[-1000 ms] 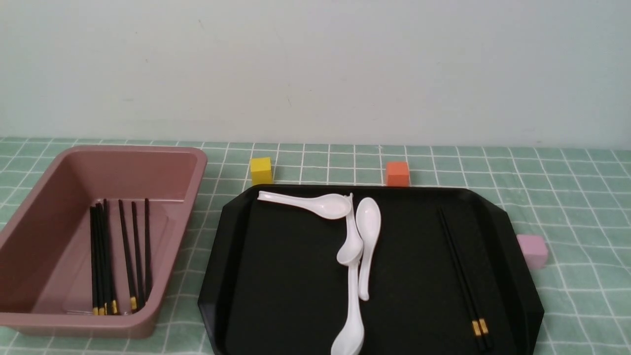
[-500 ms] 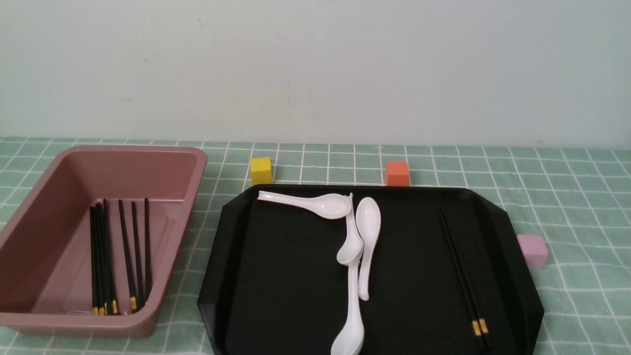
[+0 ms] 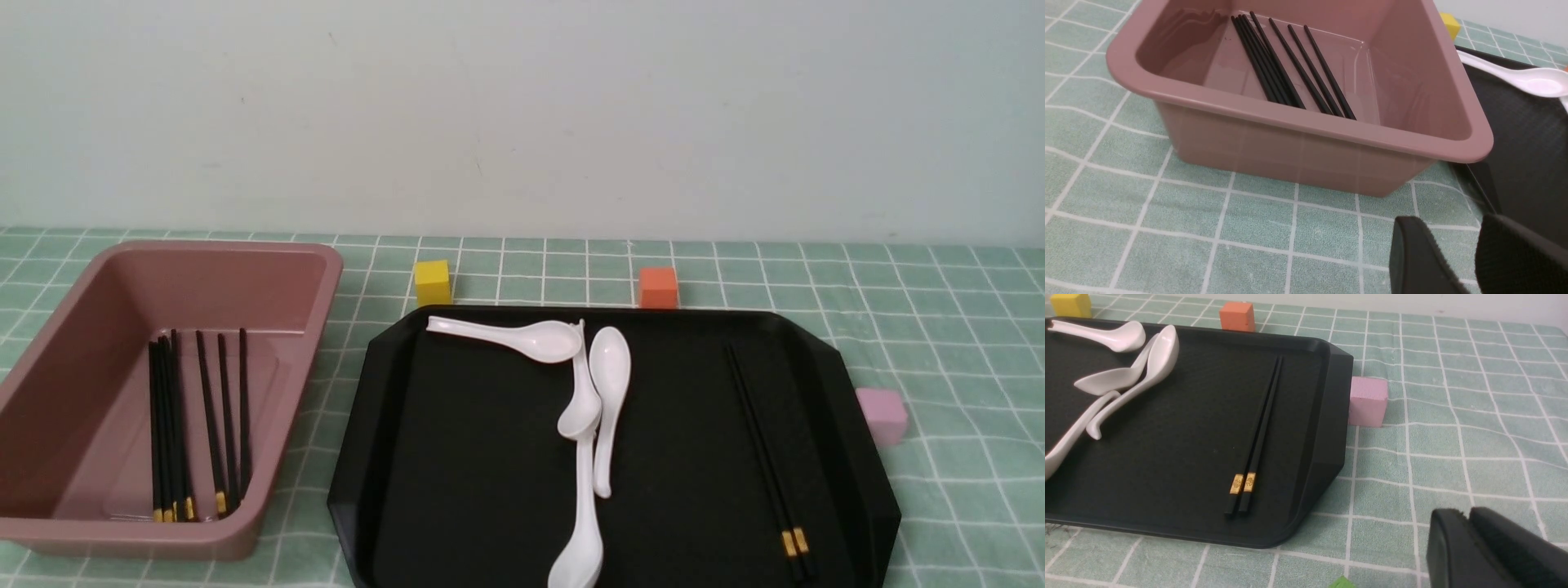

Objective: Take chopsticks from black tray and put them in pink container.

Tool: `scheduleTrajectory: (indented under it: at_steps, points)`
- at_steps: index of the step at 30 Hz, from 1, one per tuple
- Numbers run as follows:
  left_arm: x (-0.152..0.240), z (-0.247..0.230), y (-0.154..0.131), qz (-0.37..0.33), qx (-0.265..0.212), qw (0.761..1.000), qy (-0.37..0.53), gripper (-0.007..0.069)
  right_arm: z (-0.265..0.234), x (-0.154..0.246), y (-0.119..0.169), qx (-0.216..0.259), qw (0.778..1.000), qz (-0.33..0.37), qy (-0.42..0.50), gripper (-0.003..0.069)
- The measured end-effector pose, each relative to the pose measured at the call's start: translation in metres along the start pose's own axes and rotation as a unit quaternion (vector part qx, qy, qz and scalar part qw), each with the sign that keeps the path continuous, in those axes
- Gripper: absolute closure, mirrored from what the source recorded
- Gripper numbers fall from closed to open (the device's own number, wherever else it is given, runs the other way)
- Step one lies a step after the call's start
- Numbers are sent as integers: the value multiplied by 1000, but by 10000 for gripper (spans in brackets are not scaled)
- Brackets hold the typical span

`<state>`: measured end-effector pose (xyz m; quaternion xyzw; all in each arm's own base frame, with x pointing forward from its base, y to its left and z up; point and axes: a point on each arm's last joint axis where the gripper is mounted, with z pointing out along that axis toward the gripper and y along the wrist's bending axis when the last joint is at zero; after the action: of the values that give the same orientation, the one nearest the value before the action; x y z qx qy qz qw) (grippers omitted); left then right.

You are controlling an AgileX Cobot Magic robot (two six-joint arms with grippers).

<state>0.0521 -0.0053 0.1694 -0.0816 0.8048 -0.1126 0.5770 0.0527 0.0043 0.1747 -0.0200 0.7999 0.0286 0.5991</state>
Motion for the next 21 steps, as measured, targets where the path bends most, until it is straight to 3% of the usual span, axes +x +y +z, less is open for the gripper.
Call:
scheduleTrajectory:
  at_steps: [21]
  points:
    - [0,0,0,0,0,1000,0,386,0,0,0,0,1000,0,0,557]
